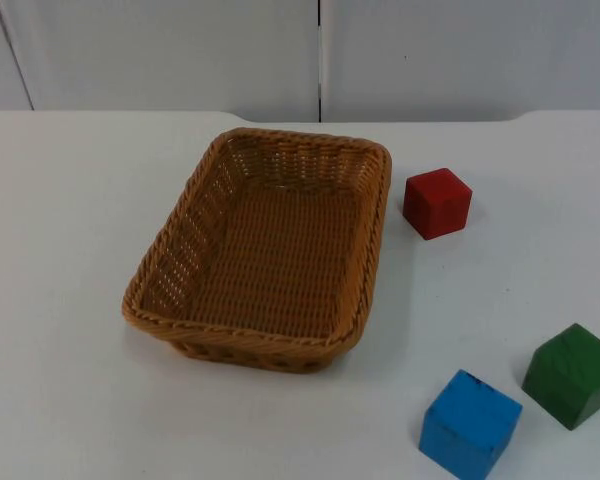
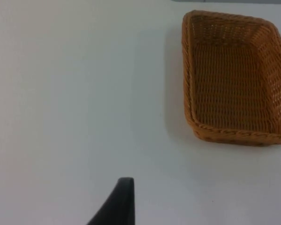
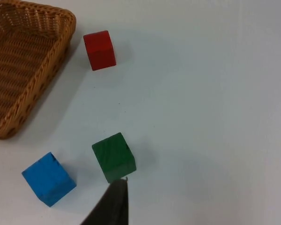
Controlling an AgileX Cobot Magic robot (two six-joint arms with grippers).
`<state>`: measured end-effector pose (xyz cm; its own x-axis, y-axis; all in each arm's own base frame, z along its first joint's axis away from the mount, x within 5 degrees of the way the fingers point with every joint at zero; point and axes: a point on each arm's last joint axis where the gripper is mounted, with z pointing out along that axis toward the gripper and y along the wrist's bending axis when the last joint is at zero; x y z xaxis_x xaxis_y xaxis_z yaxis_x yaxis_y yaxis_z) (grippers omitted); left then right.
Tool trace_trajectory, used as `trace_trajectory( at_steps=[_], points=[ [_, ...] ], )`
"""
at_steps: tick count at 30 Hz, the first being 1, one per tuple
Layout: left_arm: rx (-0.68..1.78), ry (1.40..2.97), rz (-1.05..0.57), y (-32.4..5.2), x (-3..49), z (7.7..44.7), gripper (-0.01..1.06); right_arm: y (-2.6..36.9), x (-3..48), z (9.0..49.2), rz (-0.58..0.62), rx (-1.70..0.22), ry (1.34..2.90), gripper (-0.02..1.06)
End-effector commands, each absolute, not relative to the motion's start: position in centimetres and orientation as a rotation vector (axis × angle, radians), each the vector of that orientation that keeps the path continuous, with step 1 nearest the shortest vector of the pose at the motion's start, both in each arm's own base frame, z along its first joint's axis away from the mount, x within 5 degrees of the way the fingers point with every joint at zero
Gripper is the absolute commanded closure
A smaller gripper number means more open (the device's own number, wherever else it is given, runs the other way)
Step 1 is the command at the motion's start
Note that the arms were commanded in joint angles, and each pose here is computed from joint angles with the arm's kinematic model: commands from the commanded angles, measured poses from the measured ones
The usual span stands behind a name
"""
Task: Pick up one cube with each hand and place exactly two cubes into the same basket, leaving the remaining cube outside.
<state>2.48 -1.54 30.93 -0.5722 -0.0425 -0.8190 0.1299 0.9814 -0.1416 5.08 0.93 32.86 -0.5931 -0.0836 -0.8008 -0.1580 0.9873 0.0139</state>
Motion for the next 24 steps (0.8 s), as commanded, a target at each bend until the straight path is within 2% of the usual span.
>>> trace_trajectory(
  at_steps=[1, 15, 24],
  points=[
    [0.05, 2.165, -0.25, -1.7, 2.9, 31.2, 0.0, 1.0, 5.8, 33.3, 0.102, -0.165, 2.203, -0.01],
    [0.041, 2.182, -0.256, -1.7, 3.9, 31.4, 0.0, 1.4, 8.5, 32.6, 0.091, -0.177, 2.318, -0.01],
    [0.077, 2.209, -0.248, -1.8, 5.7, 33.1, 0.0, 1.6, 10.4, 31.9, 0.085, -0.186, 2.374, -0.01]
  ],
)
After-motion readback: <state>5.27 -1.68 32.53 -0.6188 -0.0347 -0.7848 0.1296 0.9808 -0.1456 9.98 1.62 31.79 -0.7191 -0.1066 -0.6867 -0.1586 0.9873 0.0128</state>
